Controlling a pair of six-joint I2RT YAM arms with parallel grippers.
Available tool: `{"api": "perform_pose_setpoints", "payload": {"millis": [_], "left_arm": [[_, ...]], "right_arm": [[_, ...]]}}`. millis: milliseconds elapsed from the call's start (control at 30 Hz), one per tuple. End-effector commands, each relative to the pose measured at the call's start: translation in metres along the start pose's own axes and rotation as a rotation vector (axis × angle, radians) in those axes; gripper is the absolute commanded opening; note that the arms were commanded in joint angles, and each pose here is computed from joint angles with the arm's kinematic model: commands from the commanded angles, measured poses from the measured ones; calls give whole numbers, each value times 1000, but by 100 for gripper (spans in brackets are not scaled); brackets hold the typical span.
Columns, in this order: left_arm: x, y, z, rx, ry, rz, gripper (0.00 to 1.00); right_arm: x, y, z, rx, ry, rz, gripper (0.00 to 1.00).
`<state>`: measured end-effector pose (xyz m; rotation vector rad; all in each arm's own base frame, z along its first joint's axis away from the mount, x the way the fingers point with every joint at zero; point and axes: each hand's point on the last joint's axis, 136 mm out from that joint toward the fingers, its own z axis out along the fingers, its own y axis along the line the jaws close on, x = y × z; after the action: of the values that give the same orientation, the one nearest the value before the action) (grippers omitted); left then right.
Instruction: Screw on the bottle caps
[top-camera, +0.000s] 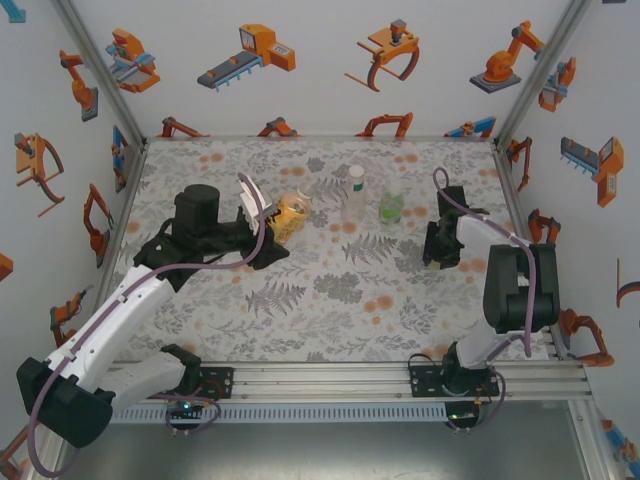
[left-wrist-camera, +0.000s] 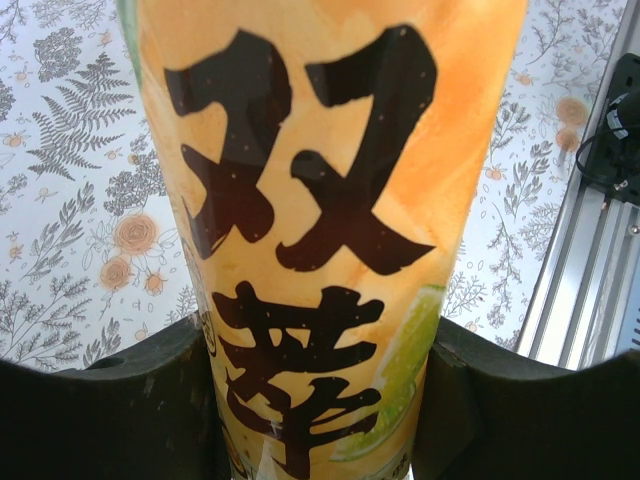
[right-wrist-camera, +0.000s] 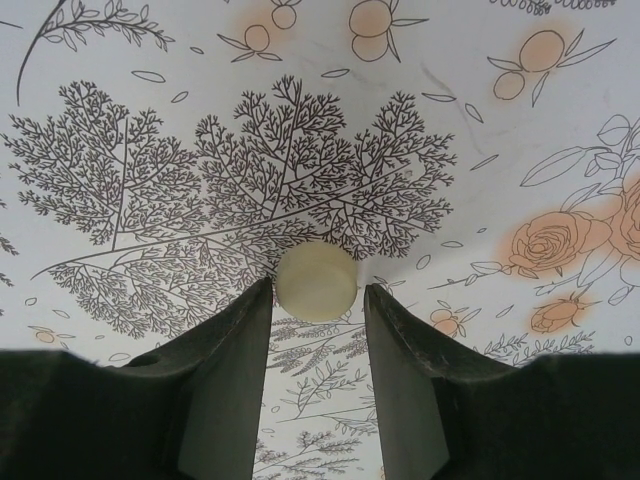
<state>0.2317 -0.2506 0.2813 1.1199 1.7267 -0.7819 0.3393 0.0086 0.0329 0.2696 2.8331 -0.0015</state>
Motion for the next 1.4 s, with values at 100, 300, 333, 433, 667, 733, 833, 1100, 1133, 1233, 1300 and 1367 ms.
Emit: {"api": "perform_pose_setpoints", "payload": {"millis": [100,300,333,433,667,733,833,1100,1133,1233,1300,1367], "left_arm": [[-6,-3,-2,14,-29,25,3],[-6,-3,-2,17,-27,25,3],[-5,-3,-2,17,-26,23,3],[-5,-3,-2,17,-26,23,3],[-5,-3,-2,20,-25,24,3],[-5,-4,-2,22,-24,23,3],[-5,-4,-2,24,-23,21,3],[-4,-6,-2,33,-24,18,3],[-5,-6,-2,33,-25,19,3],[-5,-6,-2,34,-27,19,3],[-6,-7,-3,36,-29,18,3],[-6,-6,-3,35,-30,19,3]], "right_arm": [[-11,-3,-3,8,-18,-6,41],[-10,-4,0,13,-10,-15,38],[-11,-3,0,13,-10,-15,38],[-11,-4,1,15,-9,-17,37],[-13,-7,3,29,-14,-18,41],[-14,-6,3,25,-20,-14,41],[-16,-7,3,24,-23,-11,42],[-18,-4,4,-2,-38,-10,41],[-19,-5,3,-4,-43,-9,41],[-20,-4,3,-15,-46,-4,40],[-19,-3,4,-23,-36,-3,40],[-16,-3,5,-27,-20,-4,40]]}}
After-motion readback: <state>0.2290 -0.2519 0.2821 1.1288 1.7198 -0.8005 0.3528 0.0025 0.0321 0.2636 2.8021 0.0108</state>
